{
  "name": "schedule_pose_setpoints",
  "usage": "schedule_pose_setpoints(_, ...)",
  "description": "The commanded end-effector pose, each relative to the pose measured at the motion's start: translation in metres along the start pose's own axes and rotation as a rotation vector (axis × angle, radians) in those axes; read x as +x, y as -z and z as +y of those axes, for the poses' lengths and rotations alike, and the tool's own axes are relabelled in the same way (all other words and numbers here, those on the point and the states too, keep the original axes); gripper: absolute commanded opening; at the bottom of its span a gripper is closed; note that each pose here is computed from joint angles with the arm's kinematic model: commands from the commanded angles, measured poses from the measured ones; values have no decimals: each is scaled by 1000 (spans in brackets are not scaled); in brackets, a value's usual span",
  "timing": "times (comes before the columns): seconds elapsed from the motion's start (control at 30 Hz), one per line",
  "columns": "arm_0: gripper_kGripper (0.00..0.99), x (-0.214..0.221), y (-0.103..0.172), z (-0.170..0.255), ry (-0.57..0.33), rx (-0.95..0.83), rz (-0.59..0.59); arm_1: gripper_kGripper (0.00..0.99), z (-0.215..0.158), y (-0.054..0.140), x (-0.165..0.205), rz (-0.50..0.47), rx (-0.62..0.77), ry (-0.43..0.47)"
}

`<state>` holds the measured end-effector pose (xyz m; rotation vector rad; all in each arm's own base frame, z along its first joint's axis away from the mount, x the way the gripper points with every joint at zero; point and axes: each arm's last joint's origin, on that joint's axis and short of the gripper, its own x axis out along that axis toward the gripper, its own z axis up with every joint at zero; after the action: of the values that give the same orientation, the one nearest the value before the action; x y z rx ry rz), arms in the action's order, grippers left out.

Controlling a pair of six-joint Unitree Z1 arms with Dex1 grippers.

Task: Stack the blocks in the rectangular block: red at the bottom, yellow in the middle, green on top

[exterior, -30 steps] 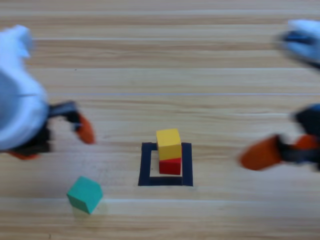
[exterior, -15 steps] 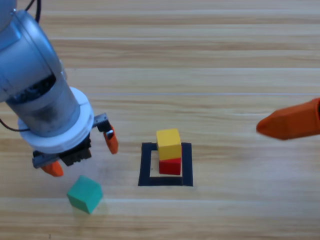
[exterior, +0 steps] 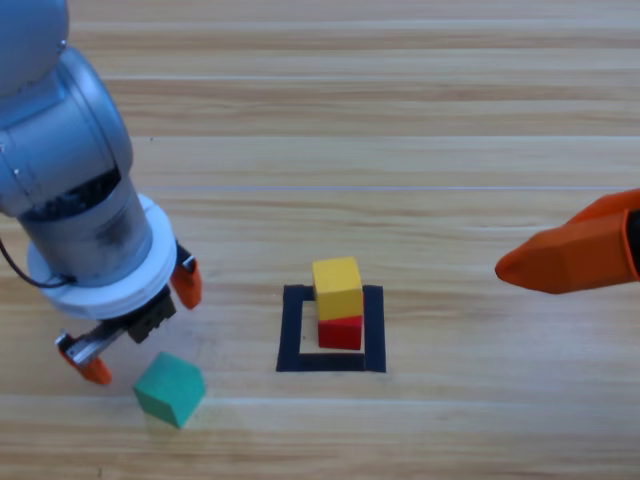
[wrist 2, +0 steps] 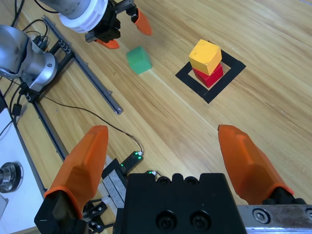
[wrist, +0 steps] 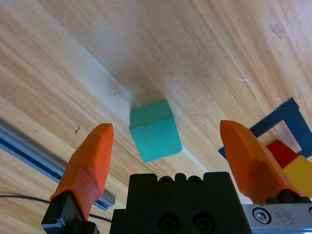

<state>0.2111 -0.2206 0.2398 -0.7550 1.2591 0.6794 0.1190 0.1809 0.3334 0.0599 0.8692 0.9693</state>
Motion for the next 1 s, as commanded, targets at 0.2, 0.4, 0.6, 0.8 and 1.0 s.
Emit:
schedule_pose_setpoints(0.2,936,22,6,3,-121,-62,-8,989,-7,8,19,56,-18,25)
schedule_pose_setpoints(0.4,936,34,16,-4,-153,-54,1,989,-8,8,22,61,-21,27)
schedule_pose_setpoints(0.6,936,39,20,-6,-153,-67,-2,989,-9,9,24,70,-21,30)
schedule_pose_setpoints(0.8,934,48,23,-12,-160,-67,2,989,-9,9,25,73,-22,31)
schedule_pose_setpoints(1.0,934,60,28,-16,-170,-58,16,989,-9,9,25,73,-20,32)
